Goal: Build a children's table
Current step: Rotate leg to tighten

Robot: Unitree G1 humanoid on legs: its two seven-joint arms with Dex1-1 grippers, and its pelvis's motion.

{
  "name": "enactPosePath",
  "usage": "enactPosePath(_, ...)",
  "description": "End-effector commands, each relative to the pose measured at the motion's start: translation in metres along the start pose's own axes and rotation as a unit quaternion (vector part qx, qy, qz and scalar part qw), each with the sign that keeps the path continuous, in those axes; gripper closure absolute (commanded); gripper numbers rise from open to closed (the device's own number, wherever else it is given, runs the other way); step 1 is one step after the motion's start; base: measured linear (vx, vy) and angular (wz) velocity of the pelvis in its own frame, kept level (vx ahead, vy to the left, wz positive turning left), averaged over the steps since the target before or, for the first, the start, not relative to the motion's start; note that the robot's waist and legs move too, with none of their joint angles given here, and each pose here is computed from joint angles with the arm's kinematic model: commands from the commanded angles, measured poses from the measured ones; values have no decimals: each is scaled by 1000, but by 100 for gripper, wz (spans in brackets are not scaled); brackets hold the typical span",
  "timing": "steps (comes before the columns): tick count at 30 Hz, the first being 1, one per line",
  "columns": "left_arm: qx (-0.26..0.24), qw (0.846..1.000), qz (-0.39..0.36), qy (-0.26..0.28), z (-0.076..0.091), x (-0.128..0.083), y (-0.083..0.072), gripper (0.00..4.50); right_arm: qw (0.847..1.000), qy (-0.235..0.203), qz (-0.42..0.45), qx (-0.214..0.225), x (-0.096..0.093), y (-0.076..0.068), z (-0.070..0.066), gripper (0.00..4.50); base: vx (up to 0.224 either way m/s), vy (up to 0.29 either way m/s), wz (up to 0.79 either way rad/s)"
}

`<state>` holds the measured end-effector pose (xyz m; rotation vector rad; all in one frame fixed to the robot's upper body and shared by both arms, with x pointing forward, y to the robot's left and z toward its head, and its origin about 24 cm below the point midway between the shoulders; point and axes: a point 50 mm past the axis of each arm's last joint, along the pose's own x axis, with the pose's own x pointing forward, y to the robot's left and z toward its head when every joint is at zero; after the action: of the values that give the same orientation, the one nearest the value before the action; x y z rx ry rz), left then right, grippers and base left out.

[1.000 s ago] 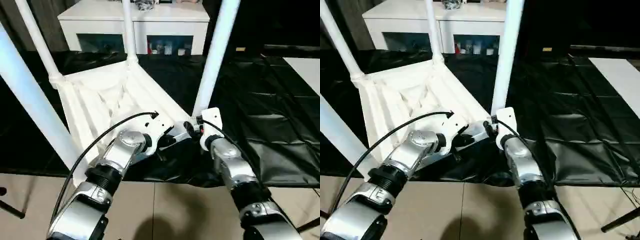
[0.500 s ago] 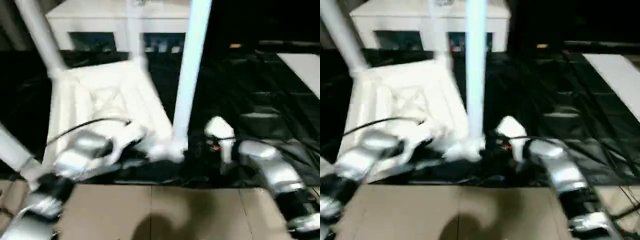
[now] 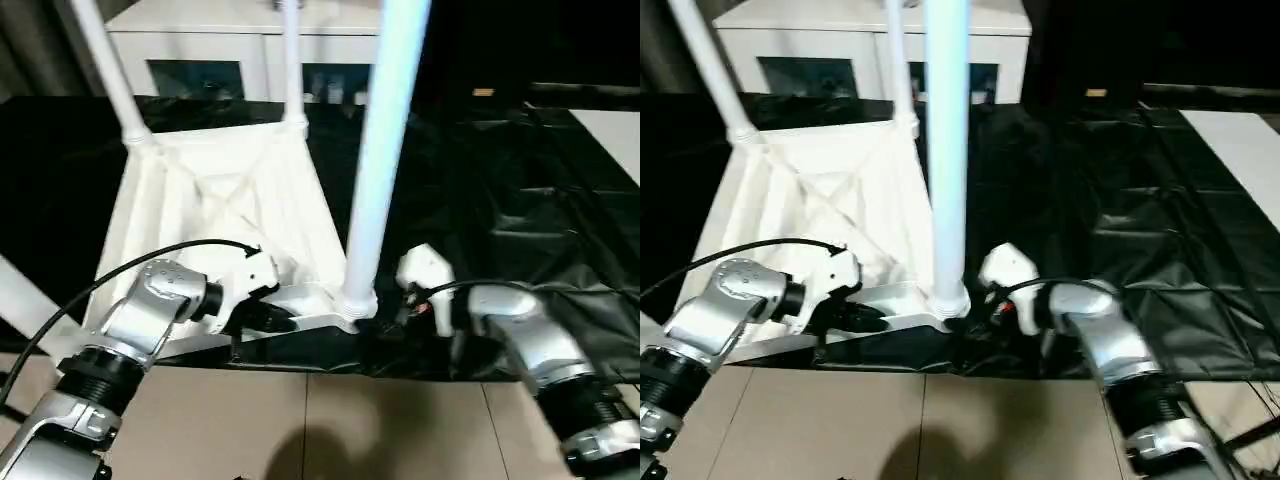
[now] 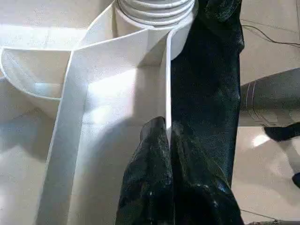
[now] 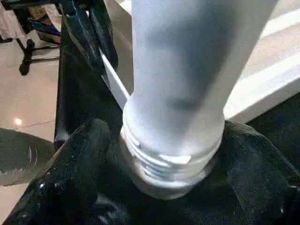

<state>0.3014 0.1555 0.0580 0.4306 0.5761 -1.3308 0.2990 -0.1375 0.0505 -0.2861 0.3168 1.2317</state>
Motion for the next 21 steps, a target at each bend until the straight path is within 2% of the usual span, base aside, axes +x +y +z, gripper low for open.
enactPosePath(1,-2,1000,-23,13,-3,9,-4,450,1000,-10,14,-21,6,-2,10,68,0,0,0)
enactPosePath(6,-2,1000,-21,15,-4,9,-4,450,1000,-9,8,-22,8,-6,10,83,0,0,0)
enactPosePath(7,-3,1000,-21,15,-4,9,-4,450,1000,-9,8,-20,8,-6,10,107,0,0,0)
enactPosePath(16,-8,1000,-25,17,-7,9,-5,450,1000,-16,15,-8,9,-7,10,176,0,0,0)
enactPosePath(21,-16,999,-29,19,-9,10,-6,450,1000,-22,12,3,12,-5,8,181,0,0,0)
